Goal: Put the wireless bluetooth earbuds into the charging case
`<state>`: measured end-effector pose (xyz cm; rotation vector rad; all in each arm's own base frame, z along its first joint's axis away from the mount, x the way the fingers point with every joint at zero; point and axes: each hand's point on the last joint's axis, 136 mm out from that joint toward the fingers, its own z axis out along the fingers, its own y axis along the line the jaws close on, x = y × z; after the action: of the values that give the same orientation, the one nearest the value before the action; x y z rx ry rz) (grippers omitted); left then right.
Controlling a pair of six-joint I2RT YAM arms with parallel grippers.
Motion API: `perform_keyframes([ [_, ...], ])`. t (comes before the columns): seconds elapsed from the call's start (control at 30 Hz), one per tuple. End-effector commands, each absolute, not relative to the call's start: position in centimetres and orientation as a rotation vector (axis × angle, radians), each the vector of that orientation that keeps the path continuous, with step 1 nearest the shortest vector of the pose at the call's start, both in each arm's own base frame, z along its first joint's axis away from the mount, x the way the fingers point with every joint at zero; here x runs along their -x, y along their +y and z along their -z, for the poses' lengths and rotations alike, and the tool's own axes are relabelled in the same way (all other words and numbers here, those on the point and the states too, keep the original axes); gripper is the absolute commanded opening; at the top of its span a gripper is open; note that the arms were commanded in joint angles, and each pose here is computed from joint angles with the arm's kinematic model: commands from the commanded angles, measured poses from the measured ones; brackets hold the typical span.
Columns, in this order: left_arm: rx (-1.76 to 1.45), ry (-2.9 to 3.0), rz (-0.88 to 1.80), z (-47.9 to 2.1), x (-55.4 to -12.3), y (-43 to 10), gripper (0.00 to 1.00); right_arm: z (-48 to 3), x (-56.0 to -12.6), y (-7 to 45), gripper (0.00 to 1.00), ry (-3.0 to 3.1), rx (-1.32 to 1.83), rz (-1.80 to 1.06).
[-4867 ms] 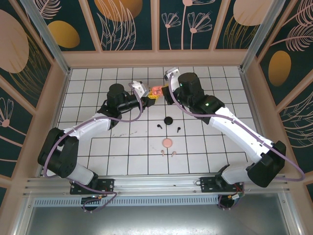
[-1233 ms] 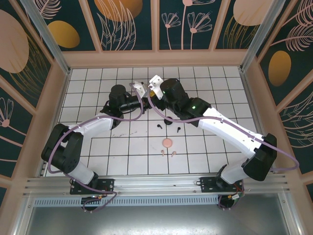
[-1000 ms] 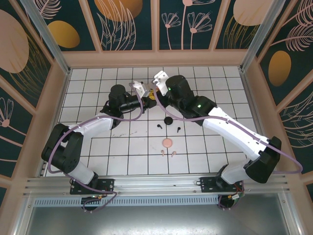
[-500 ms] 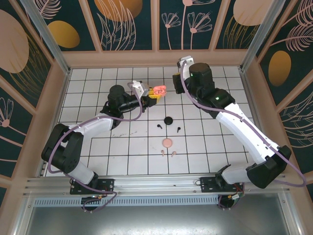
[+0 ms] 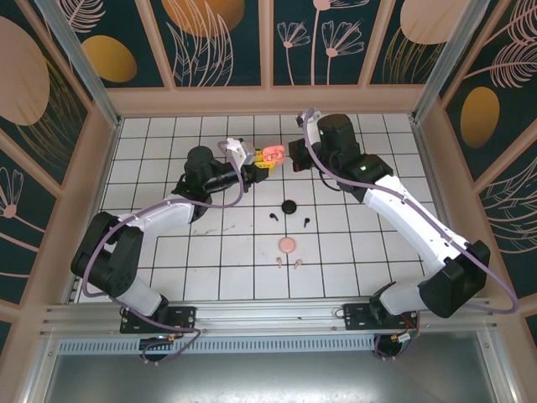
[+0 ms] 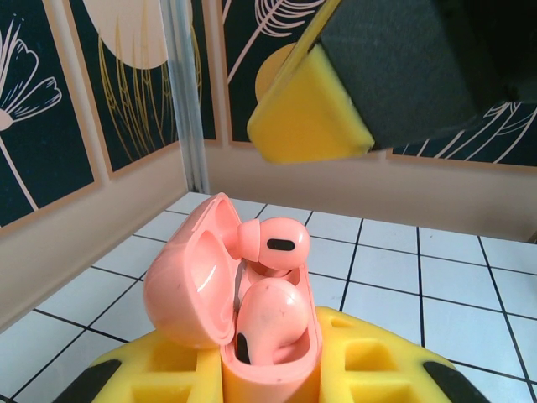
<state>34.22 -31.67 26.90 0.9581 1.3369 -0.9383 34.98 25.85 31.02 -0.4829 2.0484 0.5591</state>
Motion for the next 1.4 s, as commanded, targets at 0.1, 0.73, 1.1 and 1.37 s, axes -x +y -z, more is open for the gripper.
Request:
perform_keyframes([
  [0.1,-0.954,1.269,0.943,-28.7,-33.7,-31.8,0.0,-30.4,-35.5,26.7,0.0,2.041,0.474,-0.62],
  [0.73,-0.953,1.268,0.949,-28.7,-33.9,-31.9,0.0,-29.1,-34.5,28.0,0.0,2.058,0.577,-0.7],
  [1.1,-0.952,1.272,0.952,-28.6,-34.0,-31.9,0.0,-30.5,-34.7,26.6,0.0,2.02,0.524,-0.656],
  [1.37,-0.952,1.278,0.953,-28.4,-33.8,-31.9,0.0,-32.2,-35.4,26.1,0.0,1.983,0.48,-0.637],
])
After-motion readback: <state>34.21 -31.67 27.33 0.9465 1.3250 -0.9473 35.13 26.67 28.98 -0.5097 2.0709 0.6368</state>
